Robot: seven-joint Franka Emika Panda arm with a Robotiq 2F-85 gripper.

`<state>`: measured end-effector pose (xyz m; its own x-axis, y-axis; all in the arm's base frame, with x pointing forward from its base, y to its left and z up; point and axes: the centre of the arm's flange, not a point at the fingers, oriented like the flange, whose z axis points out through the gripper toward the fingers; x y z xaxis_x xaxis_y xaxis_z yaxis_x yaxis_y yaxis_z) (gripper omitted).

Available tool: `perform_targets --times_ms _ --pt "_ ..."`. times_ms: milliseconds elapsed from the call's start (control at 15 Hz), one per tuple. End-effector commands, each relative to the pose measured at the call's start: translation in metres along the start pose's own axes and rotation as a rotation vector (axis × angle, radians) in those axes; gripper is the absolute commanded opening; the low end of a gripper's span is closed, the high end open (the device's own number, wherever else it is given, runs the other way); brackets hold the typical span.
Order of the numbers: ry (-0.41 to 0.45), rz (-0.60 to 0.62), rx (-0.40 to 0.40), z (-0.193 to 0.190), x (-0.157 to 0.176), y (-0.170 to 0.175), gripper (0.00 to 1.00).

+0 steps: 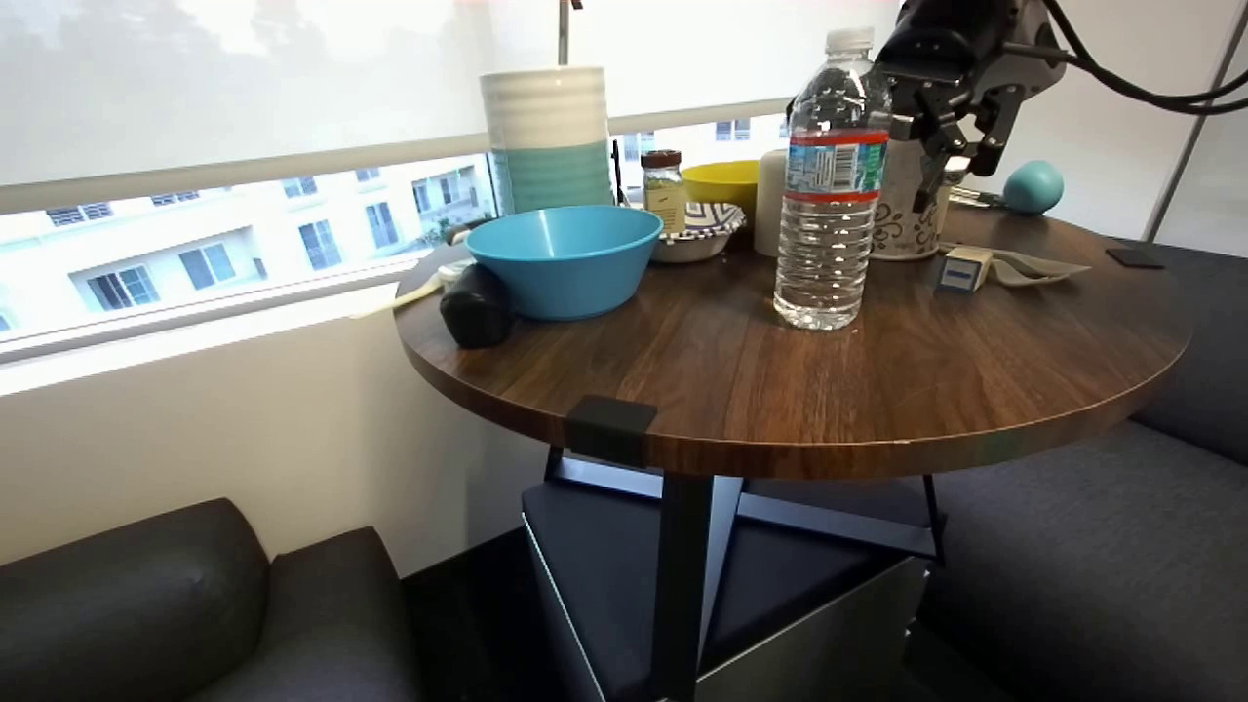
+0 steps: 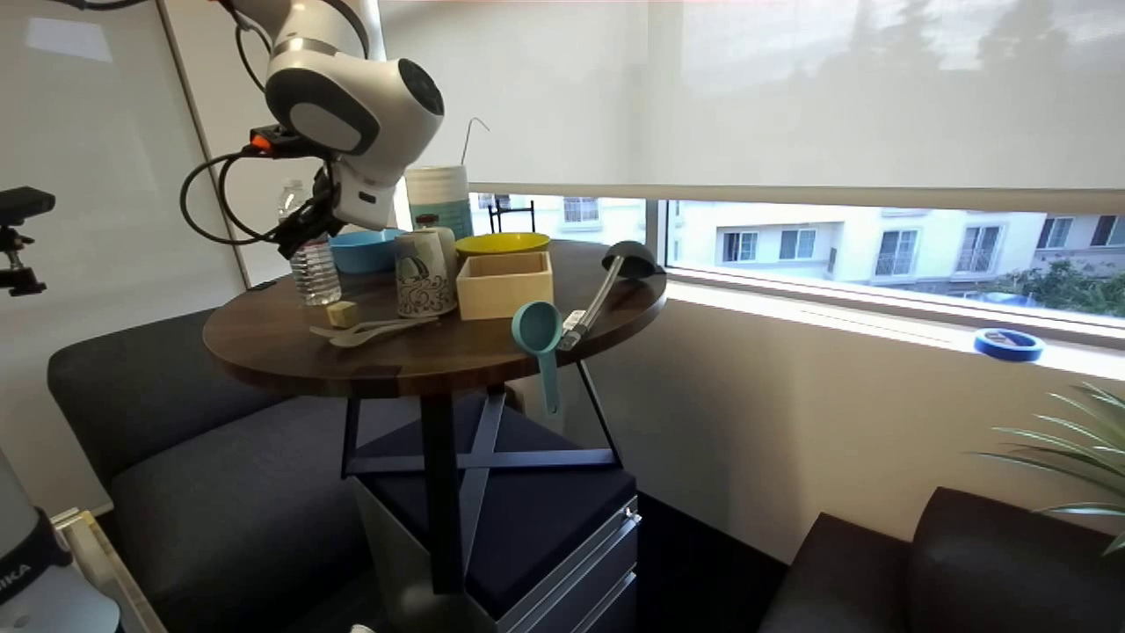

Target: Turn the water bottle upside down

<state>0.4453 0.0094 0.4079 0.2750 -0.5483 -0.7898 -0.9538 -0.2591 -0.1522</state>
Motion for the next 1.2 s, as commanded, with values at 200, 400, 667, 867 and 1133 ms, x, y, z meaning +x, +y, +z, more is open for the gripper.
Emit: perform_targets --times_ms 200,400,667,867,1133 --pt "-0.072 0.063 -0.015 0.019 0.005 -0.011 1.00" --pt "-0.080 0.076 -0.024 0.024 0.007 -0.011 0.97" --pt "-0.087 0.080 -0.021 0.027 0.008 -0.011 0.65" --pt "-0.086 0.084 -0.018 0.027 0.008 -0.010 0.43" --pt "-0.070 0.072 -0.012 0.024 0.004 -0.009 0.28"
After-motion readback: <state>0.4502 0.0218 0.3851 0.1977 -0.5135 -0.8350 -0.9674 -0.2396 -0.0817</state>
